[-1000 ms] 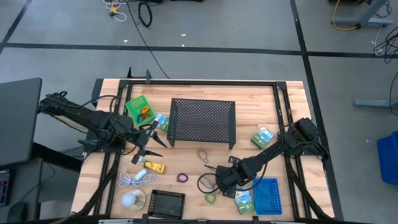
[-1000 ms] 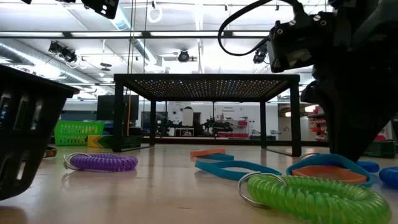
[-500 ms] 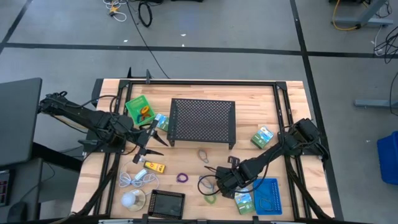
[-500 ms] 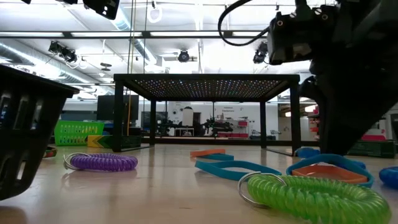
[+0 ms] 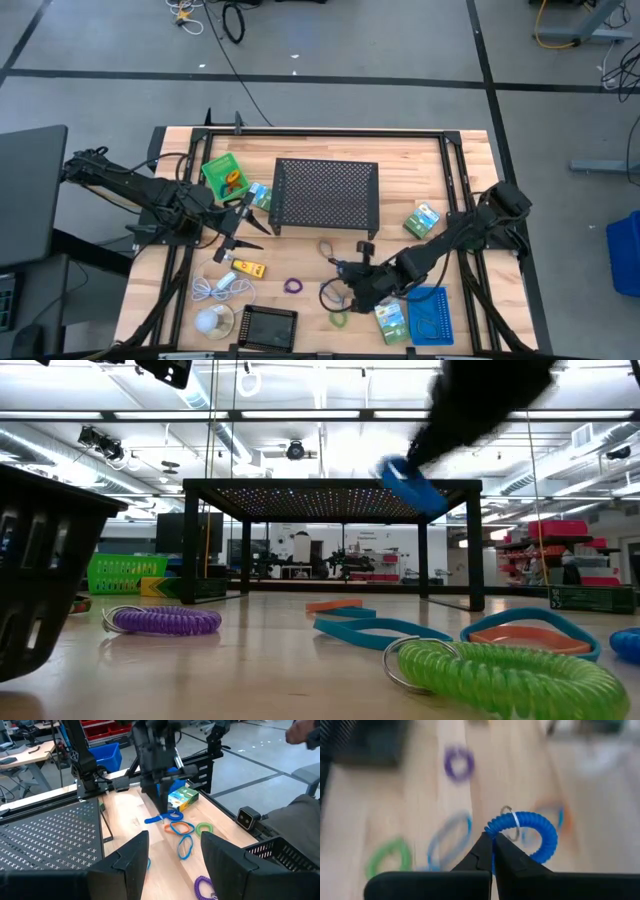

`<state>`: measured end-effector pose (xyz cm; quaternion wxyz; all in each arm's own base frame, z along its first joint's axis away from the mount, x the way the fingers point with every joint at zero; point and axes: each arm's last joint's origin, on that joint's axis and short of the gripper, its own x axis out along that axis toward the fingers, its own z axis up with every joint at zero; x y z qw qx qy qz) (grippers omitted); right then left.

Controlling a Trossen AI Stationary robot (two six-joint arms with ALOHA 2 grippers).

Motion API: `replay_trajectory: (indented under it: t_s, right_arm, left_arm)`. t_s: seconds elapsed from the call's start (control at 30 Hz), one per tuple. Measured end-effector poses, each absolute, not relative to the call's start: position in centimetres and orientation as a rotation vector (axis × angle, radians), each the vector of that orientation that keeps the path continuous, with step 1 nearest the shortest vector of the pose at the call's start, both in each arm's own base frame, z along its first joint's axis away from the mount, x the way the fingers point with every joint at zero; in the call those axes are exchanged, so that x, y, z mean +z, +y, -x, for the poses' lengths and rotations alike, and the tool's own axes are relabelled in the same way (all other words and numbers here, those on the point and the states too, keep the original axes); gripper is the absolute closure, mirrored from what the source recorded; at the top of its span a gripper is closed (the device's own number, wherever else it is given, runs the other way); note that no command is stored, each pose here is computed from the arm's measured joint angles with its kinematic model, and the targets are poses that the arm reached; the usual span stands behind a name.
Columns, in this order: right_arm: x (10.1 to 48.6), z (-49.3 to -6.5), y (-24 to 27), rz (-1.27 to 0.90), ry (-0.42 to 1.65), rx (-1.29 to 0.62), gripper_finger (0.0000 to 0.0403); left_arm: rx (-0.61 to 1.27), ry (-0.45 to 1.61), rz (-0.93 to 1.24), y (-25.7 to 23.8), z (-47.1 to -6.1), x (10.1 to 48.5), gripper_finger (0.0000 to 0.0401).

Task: Pick & Place Office Desk Supplies
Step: Put the blue spring keychain into the green bin

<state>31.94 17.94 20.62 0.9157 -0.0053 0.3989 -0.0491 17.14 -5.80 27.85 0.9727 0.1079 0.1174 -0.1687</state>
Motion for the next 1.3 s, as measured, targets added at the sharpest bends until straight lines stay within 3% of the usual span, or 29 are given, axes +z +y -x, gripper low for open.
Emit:
replay_trajectory:
  t_s: [0.33, 0.57, 0.7, 0.93, 1.3]
  right_arm:
    - [24.3, -36.5, 15.3, 0.216, 0.411, 0.046, 0.0402]
    - [26.1, -38.4, 12.5, 0.191, 0.209, 0.335, 0.0402]
    - [26.6, -38.9, 11.2, 0.167, 0.143, 0.502, 0.0402]
    - [27.3, -39.2, 10.0, 0.155, 0.05, 0.624, 0.0402]
    - [27.5, -39.3, 9.4, 0.153, 0.032, 0.659, 0.0402]
  left_arm:
    - [-0.336, 0.198, -0.193, -5.9, -17.5, 28.2, 0.0213]
    - [-0.395, 0.233, -0.183, -6.3, -18.2, 27.5, 0.0213]
    - [-0.418, 0.202, -0.176, -6.5, -18.5, 27.6, 0.0213]
    - [-0.43, 0.148, -0.167, -6.7, -18.9, 28.0, 0.0213]
    - [-0.518, 0.06, -0.127, -6.4, -22.5, 27.0, 0.0213]
